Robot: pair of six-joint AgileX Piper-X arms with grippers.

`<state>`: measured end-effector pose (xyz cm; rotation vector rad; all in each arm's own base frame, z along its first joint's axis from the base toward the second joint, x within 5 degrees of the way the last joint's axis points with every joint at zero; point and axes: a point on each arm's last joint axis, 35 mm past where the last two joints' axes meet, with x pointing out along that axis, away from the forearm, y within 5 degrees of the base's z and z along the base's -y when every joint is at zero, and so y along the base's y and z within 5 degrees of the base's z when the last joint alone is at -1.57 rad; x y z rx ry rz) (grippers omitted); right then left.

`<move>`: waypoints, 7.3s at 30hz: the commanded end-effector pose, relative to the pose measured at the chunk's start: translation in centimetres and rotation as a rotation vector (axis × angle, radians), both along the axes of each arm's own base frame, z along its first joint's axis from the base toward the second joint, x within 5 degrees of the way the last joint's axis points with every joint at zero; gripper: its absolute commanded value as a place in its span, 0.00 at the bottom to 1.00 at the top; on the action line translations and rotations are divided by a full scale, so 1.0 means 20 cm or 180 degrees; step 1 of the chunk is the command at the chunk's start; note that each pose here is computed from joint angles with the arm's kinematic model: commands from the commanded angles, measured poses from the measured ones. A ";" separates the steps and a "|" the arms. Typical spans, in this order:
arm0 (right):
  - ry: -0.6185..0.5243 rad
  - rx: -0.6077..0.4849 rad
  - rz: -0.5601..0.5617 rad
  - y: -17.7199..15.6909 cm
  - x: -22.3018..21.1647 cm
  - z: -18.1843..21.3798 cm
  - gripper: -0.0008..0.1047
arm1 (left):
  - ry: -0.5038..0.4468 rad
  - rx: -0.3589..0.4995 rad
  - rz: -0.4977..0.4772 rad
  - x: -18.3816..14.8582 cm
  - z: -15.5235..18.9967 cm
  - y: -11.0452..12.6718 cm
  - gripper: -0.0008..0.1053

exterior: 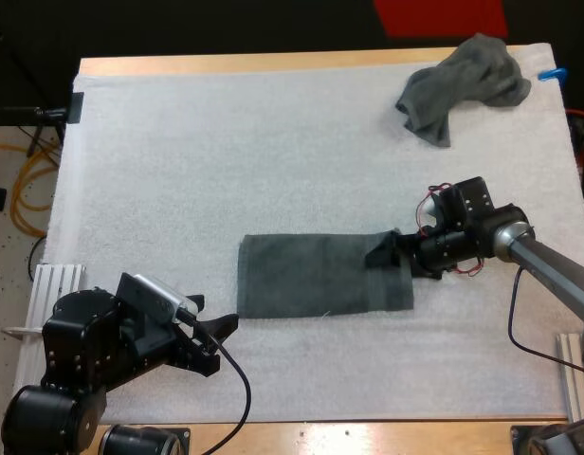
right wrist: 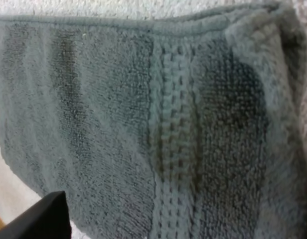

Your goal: Pick towel from pile fold and stack

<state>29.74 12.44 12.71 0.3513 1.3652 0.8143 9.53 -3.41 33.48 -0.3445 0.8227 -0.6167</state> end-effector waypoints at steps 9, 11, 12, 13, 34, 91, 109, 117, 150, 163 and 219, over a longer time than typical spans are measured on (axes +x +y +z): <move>0.0343 0.0068 0.0042 0.02 -0.04 -0.10 0.71 | -0.0048 -0.0005 0.0017 0.00 0.01 0.00 0.57; 0.0398 0.0047 0.0040 0.02 -0.04 -0.12 0.71 | -0.0048 -0.0005 0.0017 0.00 0.01 0.00 0.57; 0.0418 0.0040 0.0044 0.02 -0.04 -0.13 0.71 | -0.0048 -0.0005 0.0017 0.00 0.01 0.00 0.57; 0.0432 0.0036 0.0041 0.02 -0.04 -0.14 0.71 | -0.0048 -0.0005 0.0017 0.00 0.01 0.00 0.57; 0.0134 -0.0720 0.0193 -0.03 -0.07 -0.10 0.01 | -0.0048 -0.0005 0.0017 0.00 0.01 0.00 0.57; -0.0185 -0.0289 -0.0137 0.30 -0.08 0.23 0.01 | -0.0048 -0.0005 0.0017 0.00 0.01 0.00 0.57; -0.0367 0.0363 0.0144 0.38 -0.06 0.29 0.70 | -0.0048 -0.0005 0.0017 0.00 0.01 0.00 0.57; -0.0456 0.0353 0.0104 0.39 -0.10 0.39 0.68 | -0.0048 -0.0005 0.0017 0.00 0.01 0.00 0.57; -0.1277 -0.0034 0.0214 0.46 -0.43 0.67 0.68 | -0.0039 -0.0004 0.0017 0.00 0.01 0.00 0.57; -0.2258 -0.0329 0.0040 0.05 -0.81 1.12 0.68 | 0.0526 -0.0090 0.0186 0.21 -0.10 -0.03 0.77; -0.2261 -0.0725 -0.0053 -0.20 -1.04 1.17 0.68 | 0.2136 -0.0231 -0.0411 0.78 -1.01 -0.87 0.01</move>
